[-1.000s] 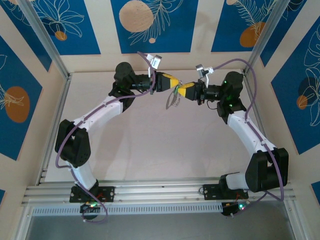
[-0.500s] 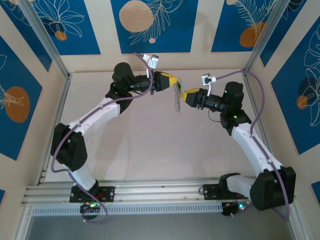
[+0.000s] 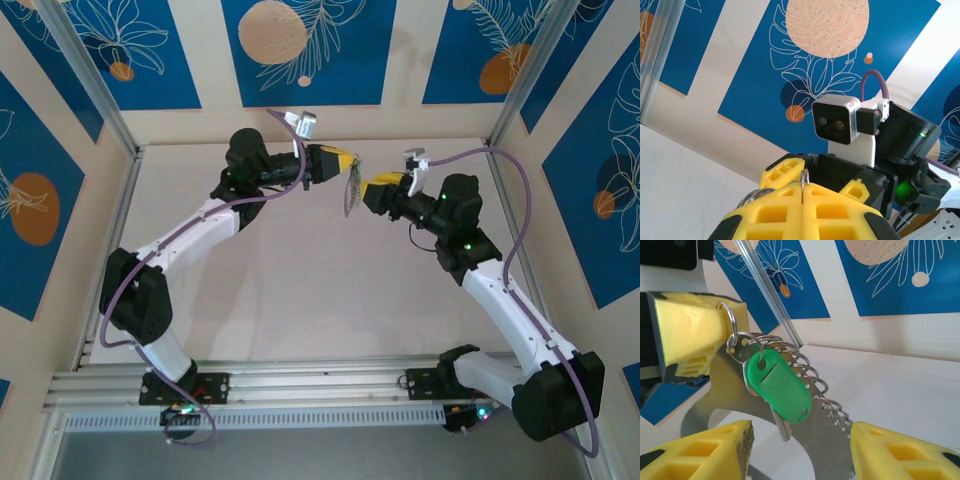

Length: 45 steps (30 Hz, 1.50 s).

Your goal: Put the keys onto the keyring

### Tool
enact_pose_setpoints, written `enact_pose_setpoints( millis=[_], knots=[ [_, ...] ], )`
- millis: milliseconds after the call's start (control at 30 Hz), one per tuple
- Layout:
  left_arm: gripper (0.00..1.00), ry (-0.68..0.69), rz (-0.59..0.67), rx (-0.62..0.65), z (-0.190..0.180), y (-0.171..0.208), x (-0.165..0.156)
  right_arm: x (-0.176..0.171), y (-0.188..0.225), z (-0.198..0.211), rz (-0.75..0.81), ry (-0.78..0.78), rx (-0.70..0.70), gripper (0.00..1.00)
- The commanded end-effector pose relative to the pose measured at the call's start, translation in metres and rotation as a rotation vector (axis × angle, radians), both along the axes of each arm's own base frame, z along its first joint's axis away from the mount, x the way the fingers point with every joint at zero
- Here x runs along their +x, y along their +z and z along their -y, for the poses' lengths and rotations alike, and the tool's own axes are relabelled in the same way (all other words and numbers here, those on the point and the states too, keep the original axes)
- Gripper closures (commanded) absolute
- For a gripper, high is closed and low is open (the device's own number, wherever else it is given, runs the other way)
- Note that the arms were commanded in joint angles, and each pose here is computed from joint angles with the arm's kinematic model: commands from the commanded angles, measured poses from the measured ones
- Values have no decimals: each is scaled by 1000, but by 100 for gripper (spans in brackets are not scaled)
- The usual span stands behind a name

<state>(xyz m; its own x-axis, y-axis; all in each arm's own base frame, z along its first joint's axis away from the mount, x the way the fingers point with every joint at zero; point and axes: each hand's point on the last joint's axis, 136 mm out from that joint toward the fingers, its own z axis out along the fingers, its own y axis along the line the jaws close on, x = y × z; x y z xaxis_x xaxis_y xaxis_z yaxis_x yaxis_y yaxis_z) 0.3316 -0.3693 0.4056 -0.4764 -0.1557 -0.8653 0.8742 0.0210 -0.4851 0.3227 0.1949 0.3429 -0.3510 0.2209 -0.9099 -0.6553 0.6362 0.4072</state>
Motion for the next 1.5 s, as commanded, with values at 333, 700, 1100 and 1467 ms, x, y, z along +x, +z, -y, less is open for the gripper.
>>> enact_pose_setpoints(
  millis=[333, 700, 1100, 1467],
  knots=[
    [100, 2, 58, -23, -1, 19, -15, 10, 24, -11, 100, -31, -44, 44],
    [100, 4, 61, -20, 1, 18, -15, 24, 24, -20, 111, -18, -82, 51],
    [100, 34, 71, -22, 0, 19, -13, 12, 12, -29, 95, 50, -105, 100],
    [100, 46, 89, -17, 1, 20, -17, 3, 1, -50, 65, 131, -114, 100]
  ],
)
